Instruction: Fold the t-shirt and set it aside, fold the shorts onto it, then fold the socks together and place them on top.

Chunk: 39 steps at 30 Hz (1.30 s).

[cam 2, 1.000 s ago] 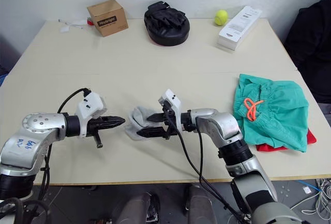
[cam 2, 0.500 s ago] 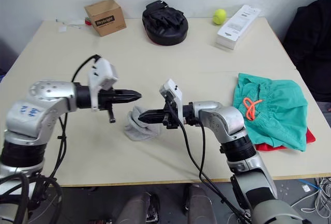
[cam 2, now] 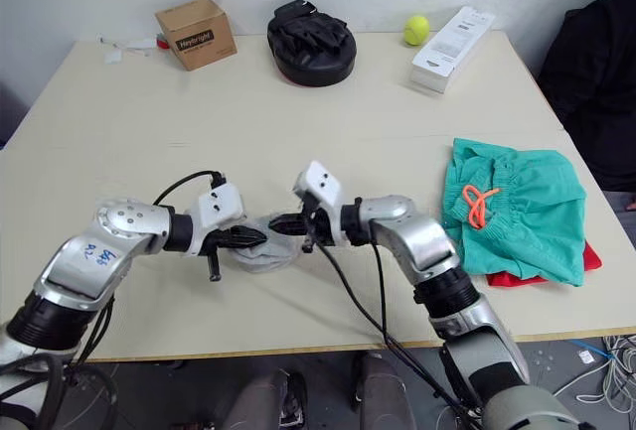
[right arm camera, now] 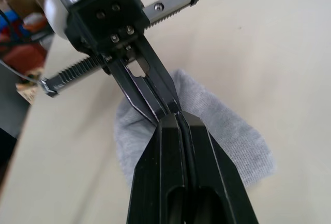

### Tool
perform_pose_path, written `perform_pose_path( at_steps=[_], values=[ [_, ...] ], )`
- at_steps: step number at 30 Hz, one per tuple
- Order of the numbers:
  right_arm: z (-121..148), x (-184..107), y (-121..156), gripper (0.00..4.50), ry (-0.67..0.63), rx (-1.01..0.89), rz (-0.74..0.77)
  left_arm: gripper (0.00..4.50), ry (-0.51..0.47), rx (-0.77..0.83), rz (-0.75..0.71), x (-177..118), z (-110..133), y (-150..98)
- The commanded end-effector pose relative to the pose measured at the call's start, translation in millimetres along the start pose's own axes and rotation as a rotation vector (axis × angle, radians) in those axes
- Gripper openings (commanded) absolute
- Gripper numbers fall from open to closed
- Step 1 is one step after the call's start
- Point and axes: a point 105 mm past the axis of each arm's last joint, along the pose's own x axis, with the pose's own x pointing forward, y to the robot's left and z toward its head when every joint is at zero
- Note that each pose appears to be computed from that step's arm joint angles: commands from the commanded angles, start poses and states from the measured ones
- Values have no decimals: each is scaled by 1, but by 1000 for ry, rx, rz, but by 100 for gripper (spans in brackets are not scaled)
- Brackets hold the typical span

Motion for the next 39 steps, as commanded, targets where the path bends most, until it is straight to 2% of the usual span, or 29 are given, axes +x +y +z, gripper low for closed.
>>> perform_pose_path(
  at_steps=[1,7,14,18,20,23,28,31,34,39],
  values=[
    [-4,10,1,4,41,-136,-13,0,-18,-9,15,4,0,-5],
    [-32,0,-18,4,182,-268,-89,0,-21,-54,24,6,-8,-14],
    [-29,-46,-43,4,201,-255,-168,0,2,-80,50,1,-23,-15],
    [-4,-59,-41,4,66,-63,-147,0,-9,-80,63,1,-23,-14],
    [-1,-63,-39,4,49,70,-118,0,-13,-80,70,2,-22,-12],
    [-8,-65,-31,59,60,302,-55,0,-15,-80,77,2,-23,-11],
    [-14,-54,-23,231,73,498,25,0,-11,-84,88,2,-27,-8],
    [-14,-34,-26,337,33,666,46,0,-1,-88,100,0,-31,-10],
    [-16,-22,-23,442,37,716,65,0,2,-95,113,-3,-34,-10],
    [-33,1,-15,447,116,763,80,0,6,-100,129,-6,-36,-11]
  ],
)
